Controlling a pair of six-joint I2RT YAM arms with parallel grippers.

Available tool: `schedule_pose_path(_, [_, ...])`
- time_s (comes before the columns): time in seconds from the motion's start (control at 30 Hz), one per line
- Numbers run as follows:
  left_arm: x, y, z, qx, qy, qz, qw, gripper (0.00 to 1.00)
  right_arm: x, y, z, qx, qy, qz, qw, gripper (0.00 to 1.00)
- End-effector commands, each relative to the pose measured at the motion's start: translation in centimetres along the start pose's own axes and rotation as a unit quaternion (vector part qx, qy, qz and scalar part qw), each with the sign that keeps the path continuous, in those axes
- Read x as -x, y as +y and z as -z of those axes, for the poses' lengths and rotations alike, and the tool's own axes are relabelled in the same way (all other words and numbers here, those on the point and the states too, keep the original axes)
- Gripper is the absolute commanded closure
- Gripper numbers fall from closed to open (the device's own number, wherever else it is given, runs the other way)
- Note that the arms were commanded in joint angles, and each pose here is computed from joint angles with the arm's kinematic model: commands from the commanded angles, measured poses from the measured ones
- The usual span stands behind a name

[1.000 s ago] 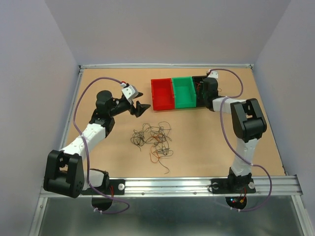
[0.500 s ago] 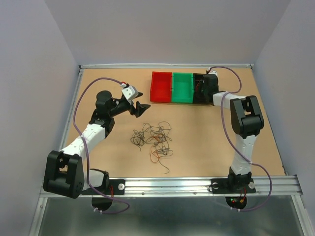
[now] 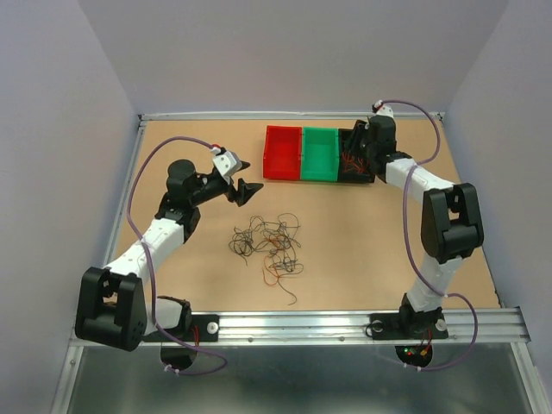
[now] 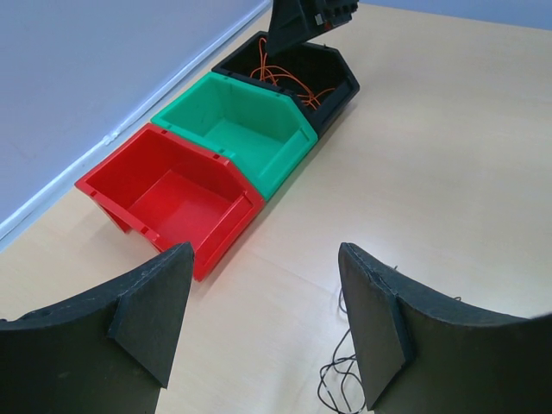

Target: Untangle the cables

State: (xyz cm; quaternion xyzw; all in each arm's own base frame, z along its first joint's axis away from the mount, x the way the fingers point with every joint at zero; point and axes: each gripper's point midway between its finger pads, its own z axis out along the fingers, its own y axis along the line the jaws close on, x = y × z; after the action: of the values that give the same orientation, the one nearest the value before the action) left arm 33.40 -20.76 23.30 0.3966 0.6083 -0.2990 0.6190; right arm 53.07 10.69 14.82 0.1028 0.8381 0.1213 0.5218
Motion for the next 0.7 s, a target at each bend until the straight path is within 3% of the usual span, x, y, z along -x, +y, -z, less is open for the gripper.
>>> schedule_pose_path(0.0, [2.5,-0.5,0.5,-0.005,-0.034,-0.04,0.999,0.21,0.8,0.5,1.5,0.009,-0.012,-0.007,1.0,0.53])
schedule_pose_path(0.1, [2.5,-0.6,0.7,-0.007,-0.034,-0.045,0.998,0.19,0.4,1.8,2.7,0.045,-0.001,-0.003,0.999,0.5])
schedule_pose_path(0.2, [2.0,-0.5,0.6,-0.008,-0.026,-0.053,0.998,0.17,-1.5,4.9,5.1,0.099,0.016,0.03,0.994,0.34])
schedule_pose_path(0.37, [1.2,-0.2,0.4,0.0,-0.014,-0.064,0.998,0.14,-6.1,9.7,10.3,0.163,0.035,0.091,0.982,0.34])
schedule_pose_path(0.4, [0.8,-0.4,0.3,-0.003,-0.011,-0.064,0.998,0.14,-9.2,10.5,11.6,0.179,0.06,0.105,0.976,0.35])
schedule_pose_path(0.5, [0.3,-0.7,-0.2,-0.009,-0.003,-0.073,0.997,0.14,-11.6,12.3,14.7,0.229,0.061,0.107,0.965,0.38])
schedule_pose_path(0.53, [-0.2,-0.7,-0.5,-0.014,0.003,-0.071,0.997,0.14,-14.9,12.3,16.0,0.242,0.087,0.109,0.96,0.39])
schedule_pose_path(0.67, [-2.9,-1.9,-1.9,-0.042,0.053,-0.082,0.994,0.14,-17.5,14.7,19.1,0.307,0.071,0.093,0.945,0.47])
